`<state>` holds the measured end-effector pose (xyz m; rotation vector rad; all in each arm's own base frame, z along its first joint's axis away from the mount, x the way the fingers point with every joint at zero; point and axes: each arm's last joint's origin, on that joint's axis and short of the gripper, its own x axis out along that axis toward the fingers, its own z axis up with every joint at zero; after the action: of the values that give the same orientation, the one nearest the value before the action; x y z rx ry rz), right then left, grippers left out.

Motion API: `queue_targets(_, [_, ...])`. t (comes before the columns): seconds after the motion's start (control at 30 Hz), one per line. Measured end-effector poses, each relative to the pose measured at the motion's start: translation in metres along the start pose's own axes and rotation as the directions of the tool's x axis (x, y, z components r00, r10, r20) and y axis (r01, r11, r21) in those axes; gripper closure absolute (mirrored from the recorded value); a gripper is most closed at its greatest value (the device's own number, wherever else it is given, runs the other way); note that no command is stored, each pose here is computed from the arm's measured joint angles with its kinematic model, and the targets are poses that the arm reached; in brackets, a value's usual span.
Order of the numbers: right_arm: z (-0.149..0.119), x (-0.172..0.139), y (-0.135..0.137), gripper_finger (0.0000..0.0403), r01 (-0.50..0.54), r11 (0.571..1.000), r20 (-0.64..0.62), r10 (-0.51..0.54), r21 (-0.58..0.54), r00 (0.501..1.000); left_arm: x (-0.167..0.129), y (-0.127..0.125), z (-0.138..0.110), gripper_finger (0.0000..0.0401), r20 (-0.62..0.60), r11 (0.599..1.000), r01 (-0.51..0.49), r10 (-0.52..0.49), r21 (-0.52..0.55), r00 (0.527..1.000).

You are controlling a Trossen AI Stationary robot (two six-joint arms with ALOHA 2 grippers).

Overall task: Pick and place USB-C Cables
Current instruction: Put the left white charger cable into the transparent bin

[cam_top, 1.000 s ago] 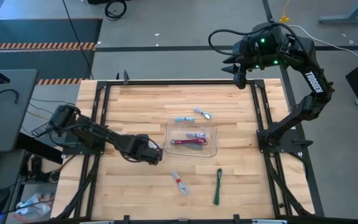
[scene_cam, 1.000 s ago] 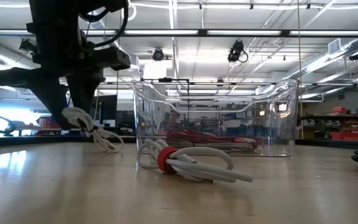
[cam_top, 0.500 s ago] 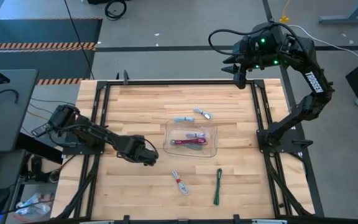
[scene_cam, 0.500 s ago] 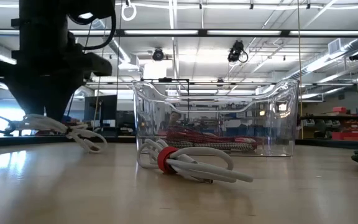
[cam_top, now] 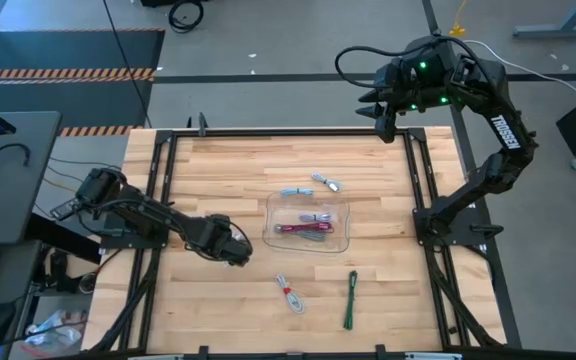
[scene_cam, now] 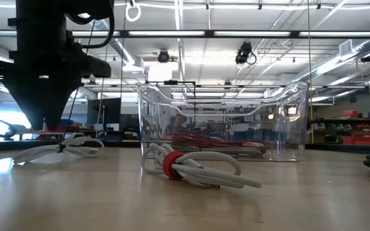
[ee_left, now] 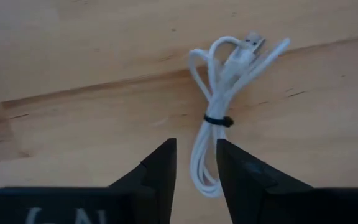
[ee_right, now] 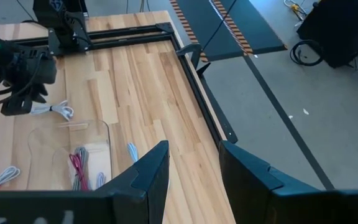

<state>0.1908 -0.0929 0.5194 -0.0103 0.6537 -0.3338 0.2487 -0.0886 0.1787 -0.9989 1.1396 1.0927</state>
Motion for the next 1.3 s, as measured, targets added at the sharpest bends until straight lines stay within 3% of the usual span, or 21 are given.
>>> queue_targets(0.2, [0.000,0.000,0.000,0.0257,0.000,1.000,0.001,0.000,0.007,1.000,-0.006,-0.003,0.000,0.0339,-0.009,0.997,0.068,-0.068,-0.021,0.998])
queue_targets(0.37, [0.000,0.000,0.000,0.0257,0.000,1.000,0.001,0.000,0.015,1.000,-0.009,-0.009,0.001,0.0351,0.016,0.987,0.158,-0.158,-0.041,0.987])
queue_targets(0.57, [0.000,0.000,0.000,0.0257,0.000,1.000,0.001,0.000,0.015,1.000,-0.009,-0.009,0.002,0.0326,0.024,0.989,0.146,-0.147,0.007,0.989])
queue_targets(0.97, [0.000,0.000,0.001,0.0263,-0.031,1.000,0.004,0.031,0.003,1.000,0.015,0.002,0.002,0.0256,0.016,0.989,0.144,-0.144,-0.037,0.989])
queue_targets(1.3, [0.000,0.000,0.002,0.0265,-0.048,0.999,0.009,0.048,0.003,0.999,0.027,0.006,0.008,0.0251,0.031,0.985,0.162,-0.161,-0.064,0.987])
